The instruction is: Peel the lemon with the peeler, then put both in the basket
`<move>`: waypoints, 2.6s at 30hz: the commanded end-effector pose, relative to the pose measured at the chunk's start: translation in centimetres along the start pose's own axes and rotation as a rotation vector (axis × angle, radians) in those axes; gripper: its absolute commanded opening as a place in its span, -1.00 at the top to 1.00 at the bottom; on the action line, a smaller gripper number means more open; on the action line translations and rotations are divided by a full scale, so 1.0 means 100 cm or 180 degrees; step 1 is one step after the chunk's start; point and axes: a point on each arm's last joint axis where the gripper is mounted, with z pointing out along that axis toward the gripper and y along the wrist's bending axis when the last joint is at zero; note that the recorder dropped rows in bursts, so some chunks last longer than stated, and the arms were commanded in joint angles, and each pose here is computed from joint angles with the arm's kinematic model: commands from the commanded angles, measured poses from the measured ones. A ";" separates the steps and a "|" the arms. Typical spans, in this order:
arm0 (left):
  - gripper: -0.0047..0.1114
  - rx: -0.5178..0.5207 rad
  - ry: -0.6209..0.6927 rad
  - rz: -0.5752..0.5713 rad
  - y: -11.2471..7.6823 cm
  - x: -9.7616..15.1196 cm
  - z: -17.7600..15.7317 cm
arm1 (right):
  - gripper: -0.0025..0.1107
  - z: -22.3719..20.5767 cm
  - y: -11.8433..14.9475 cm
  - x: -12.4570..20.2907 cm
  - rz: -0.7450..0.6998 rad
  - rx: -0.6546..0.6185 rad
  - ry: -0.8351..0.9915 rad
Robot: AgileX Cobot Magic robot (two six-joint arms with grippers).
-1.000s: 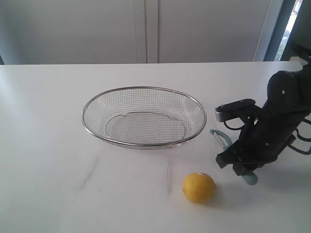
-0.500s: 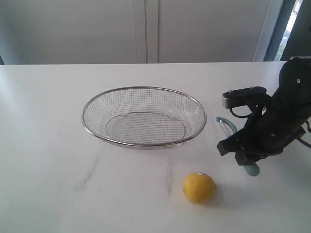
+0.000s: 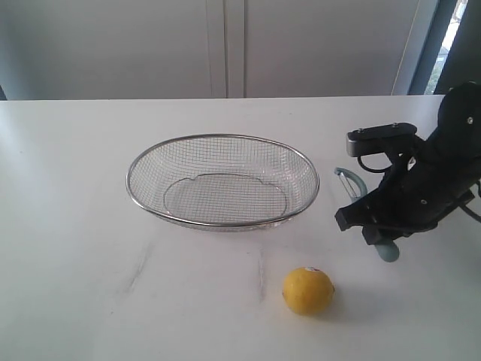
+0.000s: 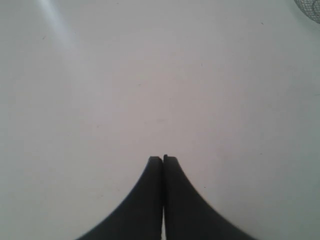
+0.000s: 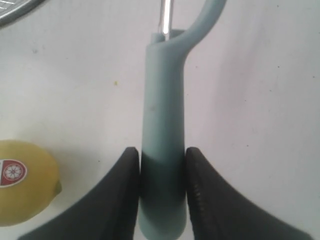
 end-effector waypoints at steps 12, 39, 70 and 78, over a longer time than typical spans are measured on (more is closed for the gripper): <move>0.92 0.0010 0.0020 -0.0028 -0.001 0.003 0.001 | 0.96 -0.038 0.000 -0.026 -0.0087 0.0076 -0.0501; 0.92 0.0010 0.0020 -0.0028 -0.001 0.003 0.001 | 0.96 -0.075 0.002 -0.053 0.0002 0.0049 -0.0661; 0.92 0.0010 0.0020 -0.0028 -0.001 0.003 0.001 | 0.96 -0.083 0.006 -0.054 0.0064 -0.0064 -0.0522; 0.92 0.0010 0.0020 -0.0028 -0.001 0.003 0.001 | 0.96 -0.083 0.006 -0.054 0.0064 -0.0065 -0.0506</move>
